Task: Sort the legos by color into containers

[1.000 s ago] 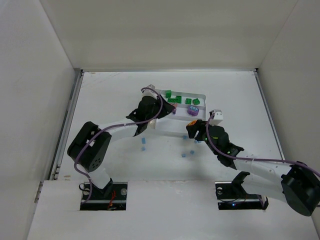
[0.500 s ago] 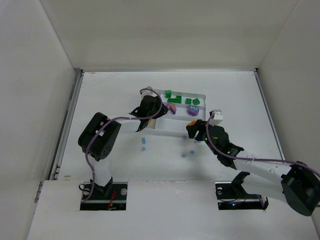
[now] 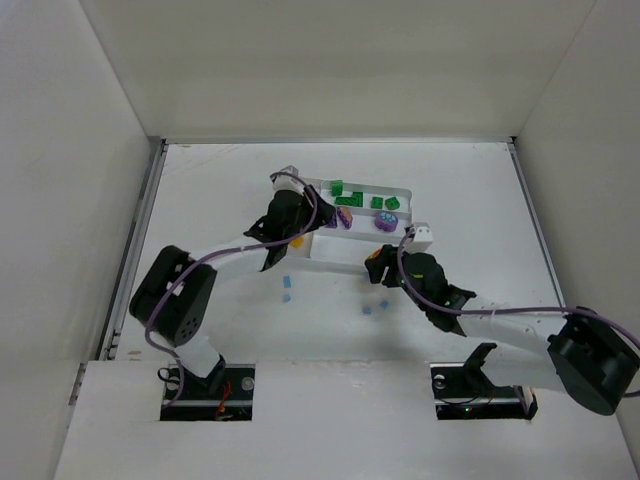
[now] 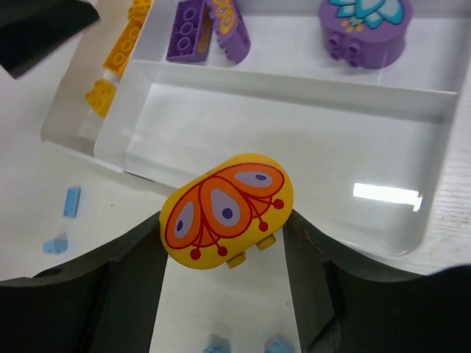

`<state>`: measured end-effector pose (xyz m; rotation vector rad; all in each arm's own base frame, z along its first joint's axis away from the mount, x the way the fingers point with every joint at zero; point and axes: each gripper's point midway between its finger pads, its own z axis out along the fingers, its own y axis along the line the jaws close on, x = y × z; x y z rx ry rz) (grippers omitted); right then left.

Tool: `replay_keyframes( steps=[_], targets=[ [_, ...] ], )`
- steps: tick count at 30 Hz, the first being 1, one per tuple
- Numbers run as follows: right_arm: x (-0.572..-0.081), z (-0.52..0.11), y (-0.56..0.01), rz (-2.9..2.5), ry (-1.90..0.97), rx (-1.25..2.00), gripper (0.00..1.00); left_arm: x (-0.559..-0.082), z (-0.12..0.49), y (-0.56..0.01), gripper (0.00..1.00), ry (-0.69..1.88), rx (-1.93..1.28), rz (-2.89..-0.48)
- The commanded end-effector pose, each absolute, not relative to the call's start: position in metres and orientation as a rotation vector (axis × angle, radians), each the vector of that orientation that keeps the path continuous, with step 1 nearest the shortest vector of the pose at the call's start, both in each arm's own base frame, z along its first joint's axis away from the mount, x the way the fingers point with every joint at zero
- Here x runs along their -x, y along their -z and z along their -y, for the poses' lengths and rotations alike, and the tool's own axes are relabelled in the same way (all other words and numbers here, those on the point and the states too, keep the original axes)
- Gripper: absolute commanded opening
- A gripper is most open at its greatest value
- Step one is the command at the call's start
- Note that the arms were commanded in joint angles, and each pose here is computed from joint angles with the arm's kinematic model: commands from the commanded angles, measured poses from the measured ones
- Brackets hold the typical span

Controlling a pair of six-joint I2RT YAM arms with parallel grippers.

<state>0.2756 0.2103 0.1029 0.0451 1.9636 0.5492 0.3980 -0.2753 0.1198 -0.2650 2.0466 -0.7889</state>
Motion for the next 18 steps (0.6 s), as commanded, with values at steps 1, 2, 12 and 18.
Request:
replay_keyframes(
  steps=[1,2,12,18],
  targets=[
    [-0.283,-0.242,-0.14,-1.879,-0.635,-0.007,0.42,-0.391,0.254,-0.17,0.47,0.814,0.249,-1.89],
    [-0.283,-0.249,-0.141,-1.882,-0.642,0.005,0.42,-0.387,0.248,-0.171,0.46,0.81,0.251,-1.88],
    [-0.322,-0.334,-0.145,-1.945,-0.685,0.147,0.42,-0.362,0.172,-0.151,0.47,0.65,0.322,-1.857],
    [-0.365,-0.377,-0.139,-1.979,-0.658,0.18,0.42,-0.359,0.134,-0.131,0.45,0.571,0.432,-1.836]
  ],
)
